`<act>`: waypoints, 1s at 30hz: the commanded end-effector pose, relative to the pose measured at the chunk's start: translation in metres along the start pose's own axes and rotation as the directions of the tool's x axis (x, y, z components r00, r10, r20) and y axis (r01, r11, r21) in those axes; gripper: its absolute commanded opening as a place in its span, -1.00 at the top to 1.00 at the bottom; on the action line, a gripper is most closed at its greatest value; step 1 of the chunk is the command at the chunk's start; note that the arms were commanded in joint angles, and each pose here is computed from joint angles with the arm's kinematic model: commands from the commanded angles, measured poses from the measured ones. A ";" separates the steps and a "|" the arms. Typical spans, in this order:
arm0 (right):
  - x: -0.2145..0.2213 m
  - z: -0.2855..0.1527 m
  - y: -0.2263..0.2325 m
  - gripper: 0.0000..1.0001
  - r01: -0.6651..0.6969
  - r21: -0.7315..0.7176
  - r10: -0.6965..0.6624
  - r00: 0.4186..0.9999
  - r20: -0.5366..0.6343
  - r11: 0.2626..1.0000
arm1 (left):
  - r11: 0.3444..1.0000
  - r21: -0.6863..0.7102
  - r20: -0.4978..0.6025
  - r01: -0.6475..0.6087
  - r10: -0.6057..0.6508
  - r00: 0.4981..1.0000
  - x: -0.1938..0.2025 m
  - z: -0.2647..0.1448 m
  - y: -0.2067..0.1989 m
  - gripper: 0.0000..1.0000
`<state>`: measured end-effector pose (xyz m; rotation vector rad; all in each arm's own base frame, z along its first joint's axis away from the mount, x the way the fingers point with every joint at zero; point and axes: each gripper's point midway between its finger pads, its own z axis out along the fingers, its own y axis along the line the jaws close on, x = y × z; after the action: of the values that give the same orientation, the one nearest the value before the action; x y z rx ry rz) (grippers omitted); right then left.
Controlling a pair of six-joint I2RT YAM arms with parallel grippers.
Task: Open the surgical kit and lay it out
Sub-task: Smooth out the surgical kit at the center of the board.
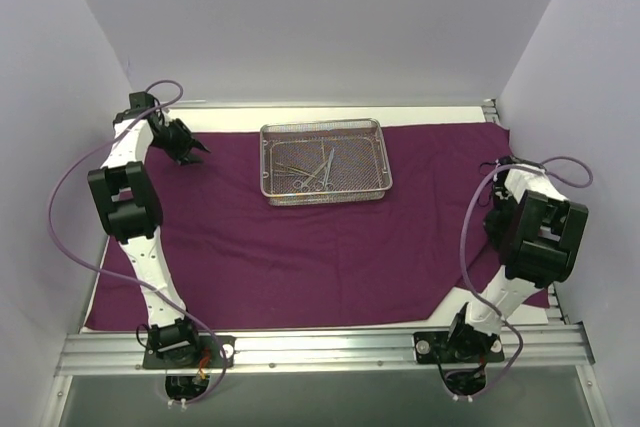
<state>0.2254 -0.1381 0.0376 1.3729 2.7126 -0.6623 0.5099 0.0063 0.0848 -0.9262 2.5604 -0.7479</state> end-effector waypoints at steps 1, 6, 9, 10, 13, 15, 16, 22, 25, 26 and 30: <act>0.011 0.008 0.013 1.00 0.008 -0.037 -0.010 0.999 -0.041 0.999 | 0.999 0.033 0.035 -0.033 0.032 0.999 -0.010 -0.014 -0.012 0.07; 0.023 0.018 0.024 1.00 0.035 -0.079 -0.042 0.996 -0.083 0.996 | 0.999 0.025 0.039 -0.033 0.032 0.999 -0.012 -0.014 -0.009 0.06; 0.032 0.026 0.018 1.00 0.070 -0.046 -0.075 0.991 -0.109 0.996 | 0.999 0.025 0.037 -0.032 0.031 0.999 -0.013 -0.013 -0.009 0.06; 0.033 0.029 0.014 1.00 0.086 -0.021 -0.088 0.990 -0.114 0.996 | 0.999 0.022 0.038 -0.029 0.029 0.999 -0.013 -0.013 -0.007 0.06; 0.032 0.039 -0.009 1.00 0.151 0.118 -0.137 0.984 -0.116 0.981 | 0.999 0.023 0.041 -0.028 0.027 0.999 -0.015 -0.014 -0.007 0.06; 0.030 0.041 -0.027 1.00 0.157 0.210 -0.134 0.984 -0.121 0.965 | 0.999 0.023 0.040 -0.025 0.024 0.999 -0.016 -0.014 -0.005 0.06; 0.031 0.042 -0.031 1.00 0.154 0.222 -0.127 0.983 -0.132 0.963 | 1.000 0.021 0.042 -0.022 0.021 0.999 -0.016 -0.015 -0.003 0.06; 0.001 0.005 -0.060 1.00 0.073 0.345 -0.070 0.997 -0.019 0.936 | 1.000 0.022 0.048 -0.017 0.016 0.999 -0.019 -0.018 -0.002 0.06; -0.018 -0.029 -0.041 1.00 0.091 0.225 -0.103 0.994 0.041 0.970 | 0.999 0.026 0.058 -0.018 0.017 0.998 -0.023 -0.021 -0.004 0.06; -0.019 -0.040 -0.033 1.00 0.104 0.169 -0.116 0.991 0.065 0.980 | 0.999 0.026 0.058 -0.018 0.017 0.998 -0.024 -0.020 -0.004 0.06; 0.001 -0.051 0.005 1.00 0.124 0.002 -0.124 0.991 0.039 0.992 | 0.999 0.032 0.057 -0.015 0.013 0.998 -0.025 -0.019 -0.004 0.06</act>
<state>0.2423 -0.1428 0.0718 1.2090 2.7199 -0.8212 0.5121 0.0224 0.0893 -0.9488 2.5355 -0.7371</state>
